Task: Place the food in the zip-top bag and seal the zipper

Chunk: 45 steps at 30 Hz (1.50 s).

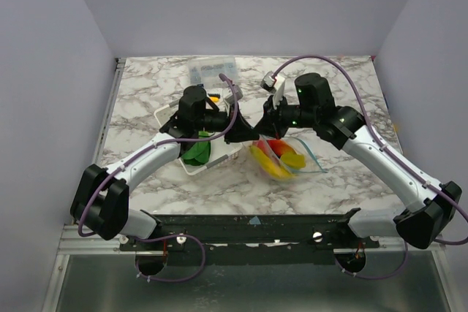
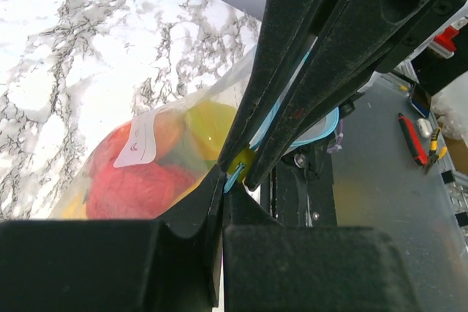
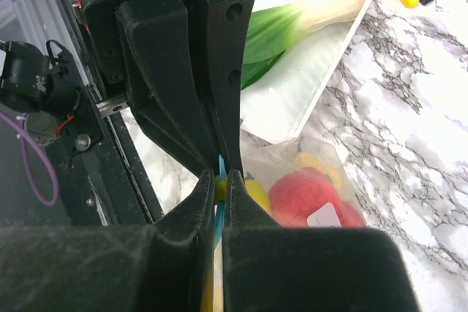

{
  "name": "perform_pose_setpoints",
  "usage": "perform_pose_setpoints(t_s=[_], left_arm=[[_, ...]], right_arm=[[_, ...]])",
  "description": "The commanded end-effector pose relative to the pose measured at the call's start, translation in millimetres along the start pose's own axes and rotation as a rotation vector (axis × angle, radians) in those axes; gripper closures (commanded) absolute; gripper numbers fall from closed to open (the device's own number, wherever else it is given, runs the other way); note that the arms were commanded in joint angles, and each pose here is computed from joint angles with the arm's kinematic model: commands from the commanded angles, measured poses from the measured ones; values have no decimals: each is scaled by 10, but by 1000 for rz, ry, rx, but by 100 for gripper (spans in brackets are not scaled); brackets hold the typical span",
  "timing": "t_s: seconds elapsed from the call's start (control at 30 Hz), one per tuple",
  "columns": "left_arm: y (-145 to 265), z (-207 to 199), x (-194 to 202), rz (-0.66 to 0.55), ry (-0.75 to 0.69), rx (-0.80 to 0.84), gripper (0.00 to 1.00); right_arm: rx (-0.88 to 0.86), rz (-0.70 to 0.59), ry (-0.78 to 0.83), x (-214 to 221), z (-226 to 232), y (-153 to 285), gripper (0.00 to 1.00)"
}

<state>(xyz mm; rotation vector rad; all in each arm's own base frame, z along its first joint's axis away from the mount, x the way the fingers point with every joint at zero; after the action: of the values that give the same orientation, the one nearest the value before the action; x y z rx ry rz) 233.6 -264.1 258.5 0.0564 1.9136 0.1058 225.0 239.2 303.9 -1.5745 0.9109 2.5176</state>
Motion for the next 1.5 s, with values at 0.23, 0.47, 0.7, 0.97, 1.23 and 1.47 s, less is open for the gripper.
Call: perform_pose_setpoints(t_s=[0.23, 0.47, 0.7, 0.97, 1.23, 1.47], left_arm=[[142, 113, -53, -80, 7, -62, 100], [223, 226, -42, -103, 27, -138, 100], [346, 386, -31, -120, 57, -238, 100], [518, 565, -27, -131, 89, -328, 100], [574, 616, -22, -139, 93, -348, 100], [609, 636, -24, -143, 97, -355, 100]], right_arm=[[97, -8, -2, 56, -27, 176, 99], [163, 1, -23, 241, -3, 408, 99], [247, 28, -43, 442, 15, 665, 99], [271, -77, -43, 505, 168, 1034, 99], [334, -190, -27, 639, 206, 1315, 99], [367, -257, -33, 702, 234, 1477, 99]])
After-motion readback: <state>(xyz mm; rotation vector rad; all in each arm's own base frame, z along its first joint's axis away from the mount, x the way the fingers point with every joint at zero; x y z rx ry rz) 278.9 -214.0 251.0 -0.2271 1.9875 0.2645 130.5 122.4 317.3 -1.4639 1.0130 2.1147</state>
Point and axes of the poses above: each gripper's point midway between its finger pads, its own y axis back along the fingers, its own z axis along the line the jaws close on, x = y × z, the point moved 6 cm from there along y, back along the fingers, and after that the axes turned 7 degrees about -y, right-handed, at the moved point
